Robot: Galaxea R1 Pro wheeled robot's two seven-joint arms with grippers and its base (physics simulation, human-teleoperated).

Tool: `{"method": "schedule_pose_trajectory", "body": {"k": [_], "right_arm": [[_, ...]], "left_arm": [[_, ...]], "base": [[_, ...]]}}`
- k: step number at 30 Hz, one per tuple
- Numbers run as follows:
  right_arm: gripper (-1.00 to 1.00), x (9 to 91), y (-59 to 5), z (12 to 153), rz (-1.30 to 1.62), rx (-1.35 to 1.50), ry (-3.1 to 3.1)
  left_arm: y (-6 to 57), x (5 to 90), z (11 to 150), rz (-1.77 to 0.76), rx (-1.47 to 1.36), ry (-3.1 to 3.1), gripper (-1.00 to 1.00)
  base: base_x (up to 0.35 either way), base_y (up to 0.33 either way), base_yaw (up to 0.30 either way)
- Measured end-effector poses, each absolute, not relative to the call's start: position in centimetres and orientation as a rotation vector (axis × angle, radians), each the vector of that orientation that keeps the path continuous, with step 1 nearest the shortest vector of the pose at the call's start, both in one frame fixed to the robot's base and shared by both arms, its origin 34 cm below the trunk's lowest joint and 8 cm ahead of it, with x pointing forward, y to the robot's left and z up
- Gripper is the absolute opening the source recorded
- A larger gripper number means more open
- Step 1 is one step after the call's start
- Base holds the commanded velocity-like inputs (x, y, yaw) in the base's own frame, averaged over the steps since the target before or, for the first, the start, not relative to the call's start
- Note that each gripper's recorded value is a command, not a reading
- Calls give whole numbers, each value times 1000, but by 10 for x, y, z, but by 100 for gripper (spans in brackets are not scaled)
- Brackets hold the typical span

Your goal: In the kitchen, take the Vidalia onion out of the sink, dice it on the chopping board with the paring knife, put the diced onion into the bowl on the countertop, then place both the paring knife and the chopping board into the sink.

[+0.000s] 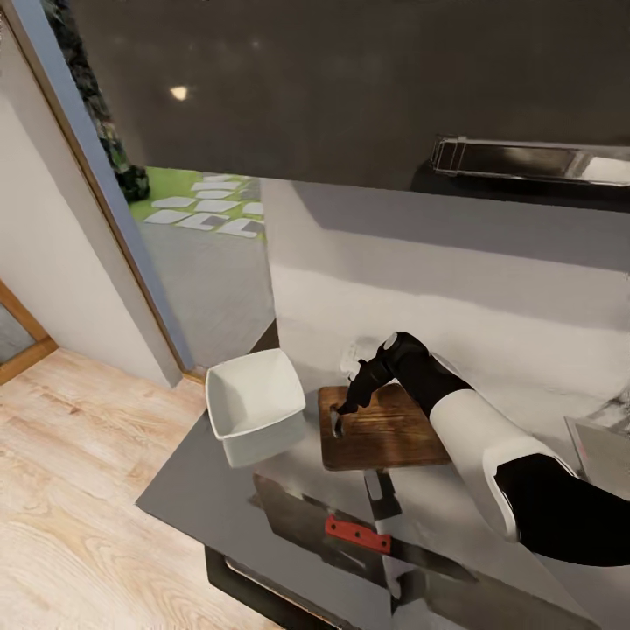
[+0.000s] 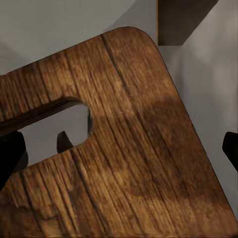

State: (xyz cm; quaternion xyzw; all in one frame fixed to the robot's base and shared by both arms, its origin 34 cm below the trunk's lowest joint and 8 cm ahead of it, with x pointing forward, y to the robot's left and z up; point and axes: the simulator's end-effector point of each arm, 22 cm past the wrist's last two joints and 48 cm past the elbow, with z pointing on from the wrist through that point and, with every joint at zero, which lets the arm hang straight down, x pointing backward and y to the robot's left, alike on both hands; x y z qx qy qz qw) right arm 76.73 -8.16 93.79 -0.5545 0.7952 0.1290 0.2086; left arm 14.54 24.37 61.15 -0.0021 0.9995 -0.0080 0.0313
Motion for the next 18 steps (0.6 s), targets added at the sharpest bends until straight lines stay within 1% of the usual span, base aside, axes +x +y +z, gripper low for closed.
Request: {"method": "schedule_pose_trajectory", "body": {"k": [5, 18], "right_arm": [[100, 767, -82, 938, 359, -1543, 2214], [100, 767, -82, 937, 361, -1541, 2216]], "left_arm": [[244, 146, 612, -25, -7, 3078, 100], [244, 144, 612, -24, -7, 3081, 100]], "base": [[-45, 0, 0], [-4, 0, 0]]}}
